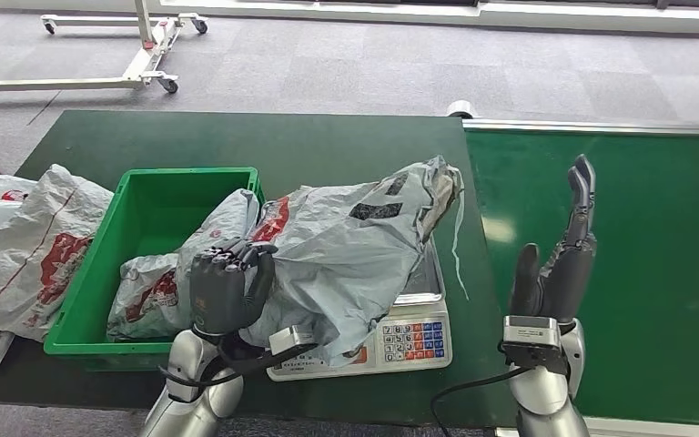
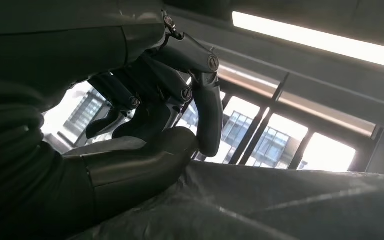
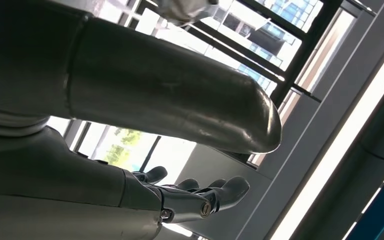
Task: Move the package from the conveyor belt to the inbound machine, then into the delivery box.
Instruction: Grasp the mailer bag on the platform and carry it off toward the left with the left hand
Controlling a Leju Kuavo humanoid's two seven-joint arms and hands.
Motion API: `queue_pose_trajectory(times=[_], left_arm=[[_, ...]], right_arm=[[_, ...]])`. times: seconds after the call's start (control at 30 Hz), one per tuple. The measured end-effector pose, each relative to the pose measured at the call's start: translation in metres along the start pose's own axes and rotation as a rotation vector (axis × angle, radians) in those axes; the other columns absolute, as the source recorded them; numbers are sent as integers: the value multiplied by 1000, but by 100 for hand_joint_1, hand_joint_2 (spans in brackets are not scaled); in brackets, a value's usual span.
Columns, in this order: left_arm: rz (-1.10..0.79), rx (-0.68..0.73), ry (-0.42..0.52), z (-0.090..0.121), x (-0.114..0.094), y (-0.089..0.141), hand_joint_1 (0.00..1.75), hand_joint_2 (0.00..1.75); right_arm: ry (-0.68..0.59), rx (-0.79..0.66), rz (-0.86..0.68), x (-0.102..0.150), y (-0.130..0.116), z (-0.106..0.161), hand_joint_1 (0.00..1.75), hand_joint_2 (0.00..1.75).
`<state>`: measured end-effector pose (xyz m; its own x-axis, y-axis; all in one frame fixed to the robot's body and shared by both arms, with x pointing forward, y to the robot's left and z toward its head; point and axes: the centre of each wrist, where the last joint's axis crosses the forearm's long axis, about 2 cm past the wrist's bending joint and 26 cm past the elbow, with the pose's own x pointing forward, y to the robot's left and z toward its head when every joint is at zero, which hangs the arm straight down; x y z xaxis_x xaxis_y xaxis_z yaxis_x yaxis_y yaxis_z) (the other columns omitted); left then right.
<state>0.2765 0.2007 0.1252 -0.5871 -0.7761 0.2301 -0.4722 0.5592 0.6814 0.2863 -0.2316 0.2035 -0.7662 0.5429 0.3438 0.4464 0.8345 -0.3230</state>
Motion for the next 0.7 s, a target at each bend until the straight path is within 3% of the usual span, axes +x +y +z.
queue_pose_trajectory(times=[0.2,0.43,0.7], left_arm=[[-199,146,-58,-16,-22,40,175,175],[-417,307,8,-26,-44,95,175,175],[-537,529,83,-33,-63,152,175,175]], right_arm=[[0,5,-7,1,3,1,0,0],[10,19,-15,3,6,1,0,0],[18,28,-21,6,9,2,0,0]])
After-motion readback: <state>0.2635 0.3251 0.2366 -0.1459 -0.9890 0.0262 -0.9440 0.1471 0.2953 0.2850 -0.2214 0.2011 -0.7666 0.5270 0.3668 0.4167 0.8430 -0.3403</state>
